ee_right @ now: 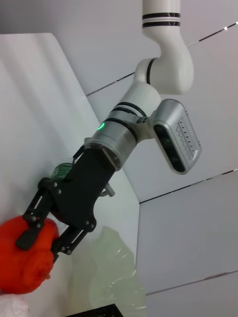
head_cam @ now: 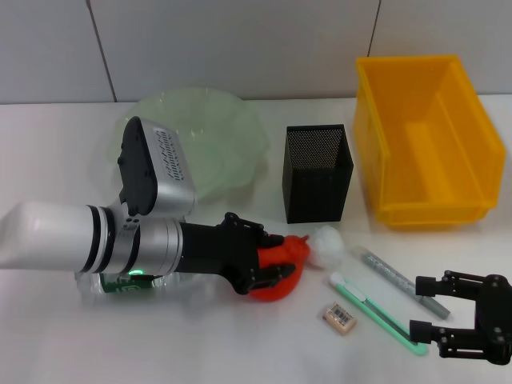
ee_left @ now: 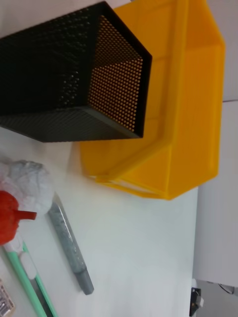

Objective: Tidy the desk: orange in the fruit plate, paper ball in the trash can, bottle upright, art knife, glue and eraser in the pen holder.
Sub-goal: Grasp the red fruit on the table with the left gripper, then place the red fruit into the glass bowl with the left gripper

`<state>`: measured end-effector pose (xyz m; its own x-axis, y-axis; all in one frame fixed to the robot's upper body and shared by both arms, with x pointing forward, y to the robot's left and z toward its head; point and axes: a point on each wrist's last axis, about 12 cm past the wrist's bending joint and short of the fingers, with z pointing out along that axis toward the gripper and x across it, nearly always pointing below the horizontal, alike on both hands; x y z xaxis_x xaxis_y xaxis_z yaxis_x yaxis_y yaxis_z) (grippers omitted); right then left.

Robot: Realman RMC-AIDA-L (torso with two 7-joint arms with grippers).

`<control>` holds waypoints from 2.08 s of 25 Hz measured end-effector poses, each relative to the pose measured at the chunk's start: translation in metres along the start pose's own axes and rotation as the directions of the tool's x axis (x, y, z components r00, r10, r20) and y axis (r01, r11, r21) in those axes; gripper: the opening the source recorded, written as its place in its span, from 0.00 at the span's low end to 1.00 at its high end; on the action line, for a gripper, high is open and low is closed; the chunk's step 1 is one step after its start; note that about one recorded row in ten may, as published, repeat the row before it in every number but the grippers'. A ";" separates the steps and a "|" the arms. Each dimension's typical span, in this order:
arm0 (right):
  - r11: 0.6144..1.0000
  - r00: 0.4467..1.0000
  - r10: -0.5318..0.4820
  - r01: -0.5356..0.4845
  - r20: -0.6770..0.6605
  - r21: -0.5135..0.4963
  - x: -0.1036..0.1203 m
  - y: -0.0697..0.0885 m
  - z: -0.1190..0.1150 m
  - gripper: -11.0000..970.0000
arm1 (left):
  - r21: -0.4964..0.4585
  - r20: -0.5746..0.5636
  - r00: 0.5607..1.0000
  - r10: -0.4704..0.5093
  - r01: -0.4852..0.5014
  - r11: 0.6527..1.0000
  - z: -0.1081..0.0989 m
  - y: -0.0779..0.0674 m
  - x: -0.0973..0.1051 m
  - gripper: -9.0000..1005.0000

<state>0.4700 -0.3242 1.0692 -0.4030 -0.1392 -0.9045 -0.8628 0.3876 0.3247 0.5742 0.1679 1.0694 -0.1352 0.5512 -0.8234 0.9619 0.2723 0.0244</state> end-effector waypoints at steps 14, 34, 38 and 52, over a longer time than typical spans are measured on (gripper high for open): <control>1.000 1.000 0.003 -0.003 0.011 0.003 0.000 0.000 0.001 0.80 | -0.025 0.073 0.997 -0.016 0.017 1.000 -0.022 -0.006 0.005 0.17; 0.998 0.999 -0.032 0.033 0.026 -0.052 -0.014 -0.004 0.020 0.80 | -0.262 0.447 0.876 -0.181 0.322 0.910 -0.081 0.042 -0.002 0.08; 0.997 0.999 -0.028 0.031 0.031 -0.067 -0.015 -0.003 0.023 0.80 | -0.349 0.428 0.877 -0.218 0.383 0.855 -0.063 0.066 -0.010 0.08; 0.996 0.999 -0.015 0.019 0.042 -0.085 -0.014 -0.003 0.029 0.80 | -0.479 0.395 0.887 -0.237 0.420 0.771 -0.056 0.086 -0.012 0.17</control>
<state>0.4867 -0.2966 1.0727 -0.3769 -0.1069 -0.9200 -0.8930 0.3057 0.3303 0.6454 0.2291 1.1133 -0.2543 0.1128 -0.9605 0.5711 0.8190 -0.0550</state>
